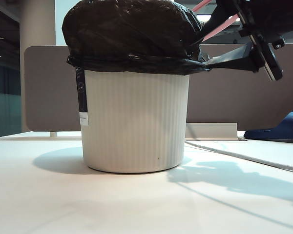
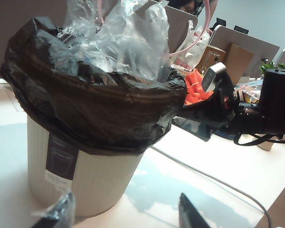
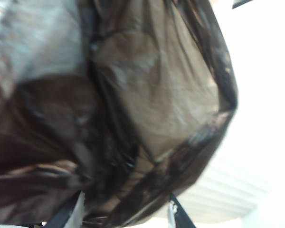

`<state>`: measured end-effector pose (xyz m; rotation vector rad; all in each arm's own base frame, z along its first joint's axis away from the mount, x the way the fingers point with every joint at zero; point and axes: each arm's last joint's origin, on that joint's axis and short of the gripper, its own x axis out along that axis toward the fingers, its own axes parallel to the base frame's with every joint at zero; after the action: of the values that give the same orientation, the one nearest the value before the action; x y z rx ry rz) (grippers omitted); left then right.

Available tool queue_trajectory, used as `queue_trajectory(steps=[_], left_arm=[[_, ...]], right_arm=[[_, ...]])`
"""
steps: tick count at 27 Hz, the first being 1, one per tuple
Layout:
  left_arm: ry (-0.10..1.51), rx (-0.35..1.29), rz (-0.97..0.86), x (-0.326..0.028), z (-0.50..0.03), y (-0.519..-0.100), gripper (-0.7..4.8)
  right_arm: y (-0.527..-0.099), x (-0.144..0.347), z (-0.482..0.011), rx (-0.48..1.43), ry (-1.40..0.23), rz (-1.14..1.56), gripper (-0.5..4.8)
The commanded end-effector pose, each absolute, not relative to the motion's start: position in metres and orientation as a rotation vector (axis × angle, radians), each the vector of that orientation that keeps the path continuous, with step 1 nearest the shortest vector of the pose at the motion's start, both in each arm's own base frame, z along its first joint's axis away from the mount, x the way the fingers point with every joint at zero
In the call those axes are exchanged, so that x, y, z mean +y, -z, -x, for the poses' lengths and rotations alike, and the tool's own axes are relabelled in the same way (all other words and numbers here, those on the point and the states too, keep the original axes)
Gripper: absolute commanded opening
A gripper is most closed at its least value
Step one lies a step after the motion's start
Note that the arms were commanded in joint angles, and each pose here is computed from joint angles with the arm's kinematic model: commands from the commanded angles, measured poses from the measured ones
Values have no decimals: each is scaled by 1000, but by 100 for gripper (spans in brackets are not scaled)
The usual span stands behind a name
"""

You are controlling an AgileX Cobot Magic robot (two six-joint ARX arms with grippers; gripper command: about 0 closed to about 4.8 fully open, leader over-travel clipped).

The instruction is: Open the ring lid of the trash can, pull out the black garbage bag inside, and place it on the table.

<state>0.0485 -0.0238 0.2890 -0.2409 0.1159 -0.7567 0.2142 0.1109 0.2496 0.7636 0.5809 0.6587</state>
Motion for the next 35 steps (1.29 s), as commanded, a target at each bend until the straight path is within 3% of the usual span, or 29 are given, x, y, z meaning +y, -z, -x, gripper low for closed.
queue_trajectory(steps=[1, 11, 15, 17, 35], left_arm=[[762, 104, 234, -24, -49, -290, 279], [763, 109, 235, -24, -49, -289, 279], [763, 109, 236, -24, -49, -289, 279], [763, 109, 236, -24, -49, -289, 279], [763, 117, 241, -24, -49, -289, 279]], right_arm=[[-252, 109, -215, 571, -670, -768, 225], [-252, 106, -216, 573, -673, -772, 225], [-252, 106, -216, 574, -672, -772, 302], [-252, 106, -216, 574, -672, -772, 317], [-241, 110, -224, 548, -716, -805, 301]])
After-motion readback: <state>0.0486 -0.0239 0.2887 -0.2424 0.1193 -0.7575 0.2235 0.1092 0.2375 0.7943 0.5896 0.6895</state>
